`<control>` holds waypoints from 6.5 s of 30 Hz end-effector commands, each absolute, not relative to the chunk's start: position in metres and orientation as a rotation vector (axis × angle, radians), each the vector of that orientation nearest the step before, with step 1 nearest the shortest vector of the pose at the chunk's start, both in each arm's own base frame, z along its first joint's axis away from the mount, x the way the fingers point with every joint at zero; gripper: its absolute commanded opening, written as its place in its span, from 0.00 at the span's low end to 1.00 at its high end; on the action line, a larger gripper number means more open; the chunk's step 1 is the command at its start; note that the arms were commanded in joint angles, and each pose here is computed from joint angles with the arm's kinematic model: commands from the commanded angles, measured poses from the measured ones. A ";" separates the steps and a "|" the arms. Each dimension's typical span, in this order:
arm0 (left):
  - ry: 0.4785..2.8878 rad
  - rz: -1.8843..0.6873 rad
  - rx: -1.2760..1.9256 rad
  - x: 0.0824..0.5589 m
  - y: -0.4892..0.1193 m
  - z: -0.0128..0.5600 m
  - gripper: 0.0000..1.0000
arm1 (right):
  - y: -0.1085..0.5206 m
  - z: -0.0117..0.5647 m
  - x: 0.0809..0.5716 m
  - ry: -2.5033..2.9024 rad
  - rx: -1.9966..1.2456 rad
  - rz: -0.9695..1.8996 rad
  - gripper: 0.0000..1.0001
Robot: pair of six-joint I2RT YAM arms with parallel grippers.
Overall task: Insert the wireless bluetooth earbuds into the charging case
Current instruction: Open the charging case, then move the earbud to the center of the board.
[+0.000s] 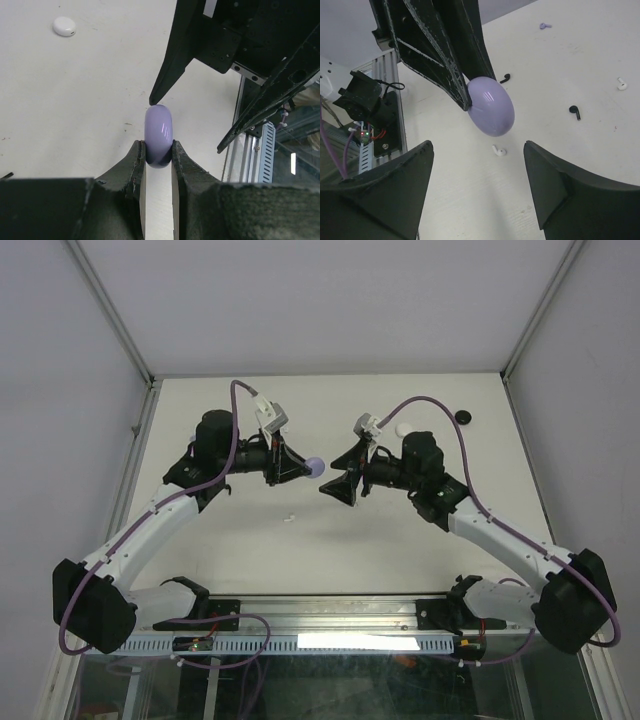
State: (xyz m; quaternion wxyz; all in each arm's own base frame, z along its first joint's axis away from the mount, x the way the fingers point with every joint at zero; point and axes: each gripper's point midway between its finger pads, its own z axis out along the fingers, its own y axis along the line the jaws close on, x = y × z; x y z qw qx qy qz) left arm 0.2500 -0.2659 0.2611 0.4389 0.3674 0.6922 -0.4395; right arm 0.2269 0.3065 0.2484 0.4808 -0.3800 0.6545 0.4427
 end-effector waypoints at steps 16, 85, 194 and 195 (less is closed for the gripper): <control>1.485 -1.266 1.079 0.225 -0.283 0.306 0.00 | 0.319 0.275 0.219 1.432 -1.035 1.293 0.59; 1.720 -1.141 1.154 0.229 -0.280 0.282 0.00 | 0.325 0.289 0.199 1.247 -1.088 1.431 0.47; 2.234 0.157 -1.102 0.296 0.094 0.087 0.59 | 0.283 0.188 0.240 1.476 -0.861 0.863 0.00; 2.230 0.175 -1.115 0.296 0.101 0.085 0.59 | 0.284 0.186 0.239 1.477 -0.865 0.854 0.00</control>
